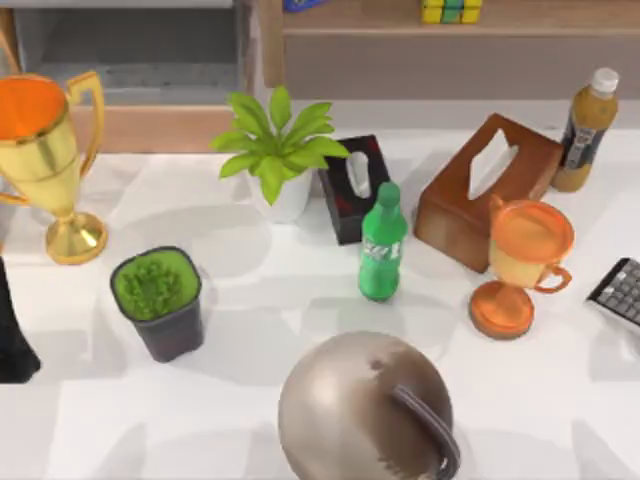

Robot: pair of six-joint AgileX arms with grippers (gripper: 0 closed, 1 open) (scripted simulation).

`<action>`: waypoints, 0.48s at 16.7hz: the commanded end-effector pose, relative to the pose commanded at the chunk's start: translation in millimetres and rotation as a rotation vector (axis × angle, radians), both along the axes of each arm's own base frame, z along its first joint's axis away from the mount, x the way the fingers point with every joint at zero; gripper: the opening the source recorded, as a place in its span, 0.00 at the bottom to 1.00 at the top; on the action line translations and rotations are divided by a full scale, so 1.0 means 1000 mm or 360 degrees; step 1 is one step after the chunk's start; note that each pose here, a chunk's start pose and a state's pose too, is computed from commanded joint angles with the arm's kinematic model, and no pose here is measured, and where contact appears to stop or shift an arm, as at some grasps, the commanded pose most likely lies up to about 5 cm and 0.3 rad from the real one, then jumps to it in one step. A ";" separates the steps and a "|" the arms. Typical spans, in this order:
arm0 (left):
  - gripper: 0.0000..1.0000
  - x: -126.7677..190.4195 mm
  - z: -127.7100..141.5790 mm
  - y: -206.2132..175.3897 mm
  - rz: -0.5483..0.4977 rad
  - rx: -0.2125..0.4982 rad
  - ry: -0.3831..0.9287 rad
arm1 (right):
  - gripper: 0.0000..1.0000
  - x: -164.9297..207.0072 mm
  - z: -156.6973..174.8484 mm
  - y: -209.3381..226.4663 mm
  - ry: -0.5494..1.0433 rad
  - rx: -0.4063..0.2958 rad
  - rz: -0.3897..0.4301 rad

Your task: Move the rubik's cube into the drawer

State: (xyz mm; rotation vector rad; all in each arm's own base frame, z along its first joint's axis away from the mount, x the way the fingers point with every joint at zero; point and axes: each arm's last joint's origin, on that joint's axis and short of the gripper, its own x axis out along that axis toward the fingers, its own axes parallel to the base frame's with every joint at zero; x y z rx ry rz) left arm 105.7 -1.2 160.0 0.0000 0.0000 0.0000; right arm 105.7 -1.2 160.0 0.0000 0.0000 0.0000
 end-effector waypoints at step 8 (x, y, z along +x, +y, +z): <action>1.00 0.006 0.062 -0.007 0.0007 0.0003 -0.0121 | 1.00 0.000 0.000 0.000 0.0000 0.0000 0.0000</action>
